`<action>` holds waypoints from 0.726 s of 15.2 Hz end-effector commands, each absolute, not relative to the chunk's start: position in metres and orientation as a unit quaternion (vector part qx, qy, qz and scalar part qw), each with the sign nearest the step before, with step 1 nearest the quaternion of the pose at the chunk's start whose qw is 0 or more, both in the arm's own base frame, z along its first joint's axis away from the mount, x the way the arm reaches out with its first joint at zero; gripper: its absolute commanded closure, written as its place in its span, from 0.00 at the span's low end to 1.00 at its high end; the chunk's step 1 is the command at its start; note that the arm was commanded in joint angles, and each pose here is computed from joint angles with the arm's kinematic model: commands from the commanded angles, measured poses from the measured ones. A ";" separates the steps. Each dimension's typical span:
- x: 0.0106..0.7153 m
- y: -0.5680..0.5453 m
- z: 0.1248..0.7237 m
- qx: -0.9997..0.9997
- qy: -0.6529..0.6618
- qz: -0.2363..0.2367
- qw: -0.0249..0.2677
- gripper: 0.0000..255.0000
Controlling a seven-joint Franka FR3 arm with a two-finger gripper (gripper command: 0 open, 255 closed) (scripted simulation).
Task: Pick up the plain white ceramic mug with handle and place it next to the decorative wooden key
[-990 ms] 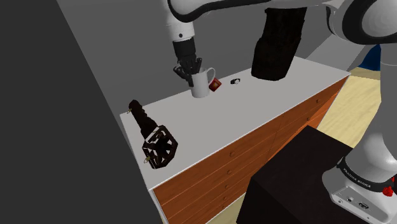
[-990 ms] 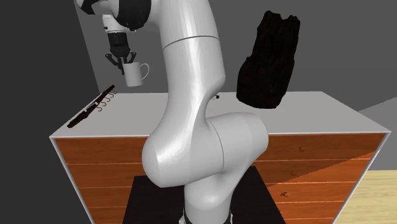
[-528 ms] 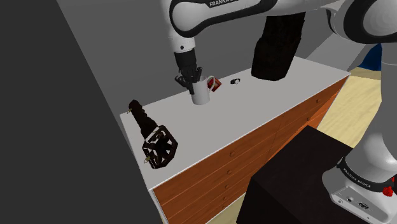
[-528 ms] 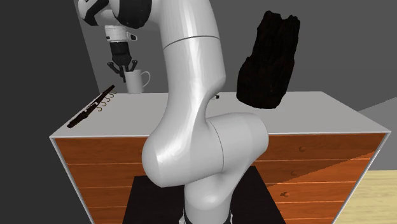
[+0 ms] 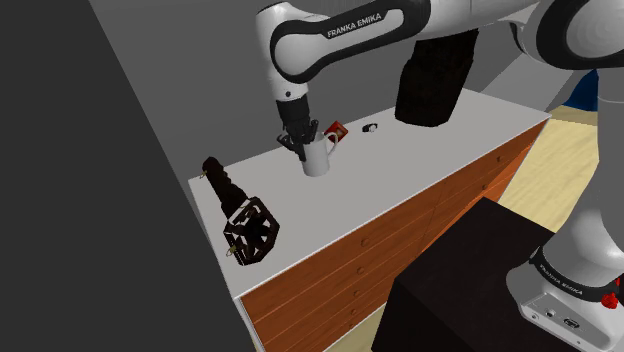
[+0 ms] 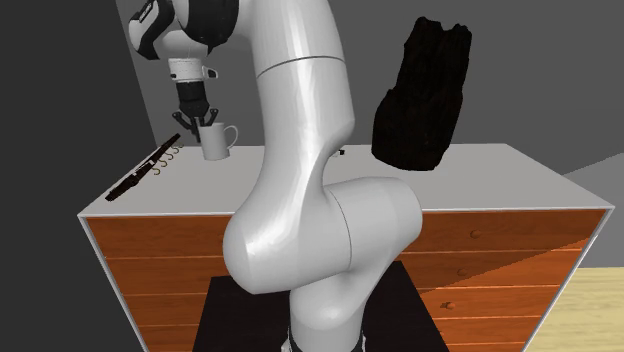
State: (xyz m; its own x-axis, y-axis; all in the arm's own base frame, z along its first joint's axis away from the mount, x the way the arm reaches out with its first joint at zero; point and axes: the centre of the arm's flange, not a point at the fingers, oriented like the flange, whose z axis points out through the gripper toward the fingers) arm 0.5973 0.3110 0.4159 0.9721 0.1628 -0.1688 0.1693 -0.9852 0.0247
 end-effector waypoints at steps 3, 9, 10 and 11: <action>0.598 0.311 0.394 0.993 0.084 -0.083 0.019 1.00; 0.598 0.311 0.363 0.993 0.084 -0.083 0.019 1.00; 0.598 0.311 0.357 0.993 0.084 -0.083 0.019 1.00; 0.598 0.311 0.351 0.993 0.084 -0.083 0.019 1.00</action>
State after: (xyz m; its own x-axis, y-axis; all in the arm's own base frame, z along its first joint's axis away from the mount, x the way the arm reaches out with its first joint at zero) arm 0.5979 0.3117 0.3552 0.9721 0.1628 -0.1687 0.1693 -0.9852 0.0249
